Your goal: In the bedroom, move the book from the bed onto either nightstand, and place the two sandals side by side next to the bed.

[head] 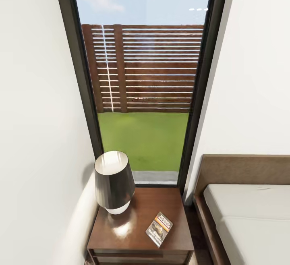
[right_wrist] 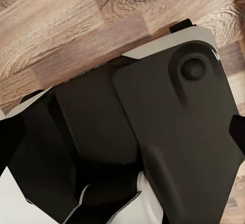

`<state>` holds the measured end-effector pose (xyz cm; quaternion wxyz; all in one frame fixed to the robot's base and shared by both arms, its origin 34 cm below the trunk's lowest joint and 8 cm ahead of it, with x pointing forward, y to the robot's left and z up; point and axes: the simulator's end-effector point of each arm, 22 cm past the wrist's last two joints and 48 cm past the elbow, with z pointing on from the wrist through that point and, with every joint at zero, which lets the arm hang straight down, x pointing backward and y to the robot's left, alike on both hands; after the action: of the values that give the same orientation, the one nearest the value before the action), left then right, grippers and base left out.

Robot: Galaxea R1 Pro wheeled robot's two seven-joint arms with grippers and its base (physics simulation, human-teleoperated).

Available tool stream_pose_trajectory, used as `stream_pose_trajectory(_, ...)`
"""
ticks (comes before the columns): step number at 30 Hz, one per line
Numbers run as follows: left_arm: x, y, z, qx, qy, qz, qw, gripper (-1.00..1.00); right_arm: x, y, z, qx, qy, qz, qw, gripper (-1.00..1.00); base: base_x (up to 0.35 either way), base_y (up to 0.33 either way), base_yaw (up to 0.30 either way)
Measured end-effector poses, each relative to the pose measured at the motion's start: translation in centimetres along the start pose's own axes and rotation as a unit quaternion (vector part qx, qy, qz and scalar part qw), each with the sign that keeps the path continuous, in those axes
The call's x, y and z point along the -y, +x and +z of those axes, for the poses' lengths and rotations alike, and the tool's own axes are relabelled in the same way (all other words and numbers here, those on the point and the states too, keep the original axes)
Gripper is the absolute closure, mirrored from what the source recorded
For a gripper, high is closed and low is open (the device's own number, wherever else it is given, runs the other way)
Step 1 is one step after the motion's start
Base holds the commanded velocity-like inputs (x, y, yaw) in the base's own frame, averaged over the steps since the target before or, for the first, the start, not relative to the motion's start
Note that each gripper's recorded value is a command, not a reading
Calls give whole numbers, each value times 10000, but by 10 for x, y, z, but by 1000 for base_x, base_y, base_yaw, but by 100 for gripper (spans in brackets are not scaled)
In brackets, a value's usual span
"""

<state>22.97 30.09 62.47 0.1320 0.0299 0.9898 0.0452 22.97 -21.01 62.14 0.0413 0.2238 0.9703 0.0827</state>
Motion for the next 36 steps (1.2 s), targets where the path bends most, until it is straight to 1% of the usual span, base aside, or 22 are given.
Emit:
stream_pose_trajectory(11, -3, 0, 0, 1, -107, 0, 9999, -100, 0, 0, 0, 0, 0, 0, 10000, -100, 0, 0, 0)
stream_pose_trajectory(36, -5, -1, 0, 1, -117, 15, 9999, -100, 0, 0, 0, 2, 0, 0, 10000, -100, 0, 0, 0)
